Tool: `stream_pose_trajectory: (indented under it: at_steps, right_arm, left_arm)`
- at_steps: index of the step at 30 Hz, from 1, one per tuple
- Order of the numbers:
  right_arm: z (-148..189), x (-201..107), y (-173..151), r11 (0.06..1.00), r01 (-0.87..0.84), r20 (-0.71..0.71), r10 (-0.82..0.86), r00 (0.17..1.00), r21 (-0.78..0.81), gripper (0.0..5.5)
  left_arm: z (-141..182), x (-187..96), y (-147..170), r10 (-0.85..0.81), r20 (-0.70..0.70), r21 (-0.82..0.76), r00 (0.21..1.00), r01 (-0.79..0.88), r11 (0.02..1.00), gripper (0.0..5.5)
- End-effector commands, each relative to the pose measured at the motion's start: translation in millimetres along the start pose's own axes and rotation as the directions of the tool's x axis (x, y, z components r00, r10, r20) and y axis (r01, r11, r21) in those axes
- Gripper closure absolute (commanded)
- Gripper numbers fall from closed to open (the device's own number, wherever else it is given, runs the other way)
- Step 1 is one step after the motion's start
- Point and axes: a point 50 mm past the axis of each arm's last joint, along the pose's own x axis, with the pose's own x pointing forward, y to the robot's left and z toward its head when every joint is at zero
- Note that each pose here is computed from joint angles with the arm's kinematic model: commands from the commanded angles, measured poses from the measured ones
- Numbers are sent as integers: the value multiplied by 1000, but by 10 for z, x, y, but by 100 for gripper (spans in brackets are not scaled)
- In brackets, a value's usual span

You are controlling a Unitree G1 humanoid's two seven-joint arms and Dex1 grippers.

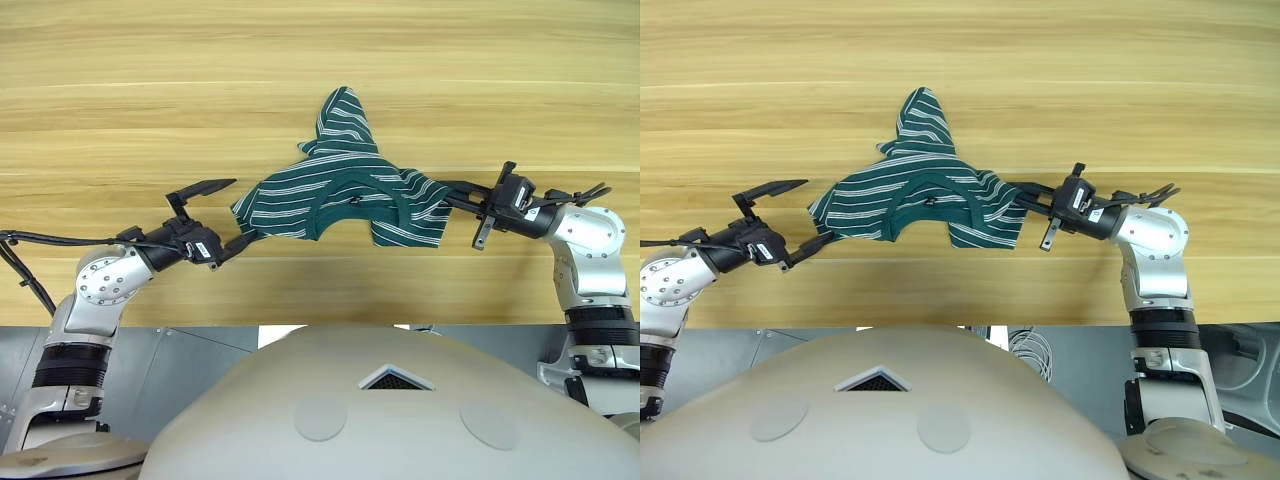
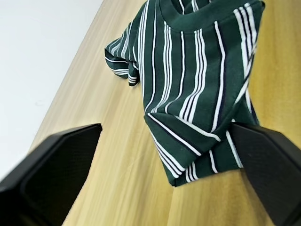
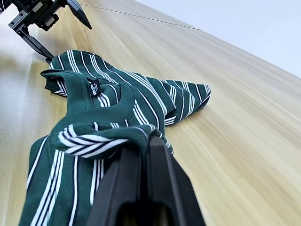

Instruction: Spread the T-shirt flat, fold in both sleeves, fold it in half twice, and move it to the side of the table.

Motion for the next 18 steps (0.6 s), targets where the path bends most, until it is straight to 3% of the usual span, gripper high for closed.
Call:
stream_pose_trajectory:
  at_steps: [1,9,16,18]
  right_arm:
    - [12,-1,-1,1000,-7,-15,7,1000,-15,550]
    - [19,6,11,1000,-5,-14,5,1000,-19,550]
    - [21,14,20,1000,-10,-17,10,1000,-21,550]
    - [23,17,24,1000,-11,-16,10,1000,-21,550]
  left_arm:
    - [14,13,43,-11,-16,45,1000,12,999,57]
    - [14,49,48,-4,-62,96,998,10,995,57]
    - [152,105,-4,-16,-23,103,1000,18,994,57]
    - [174,112,-24,-28,-18,100,999,30,994,88]
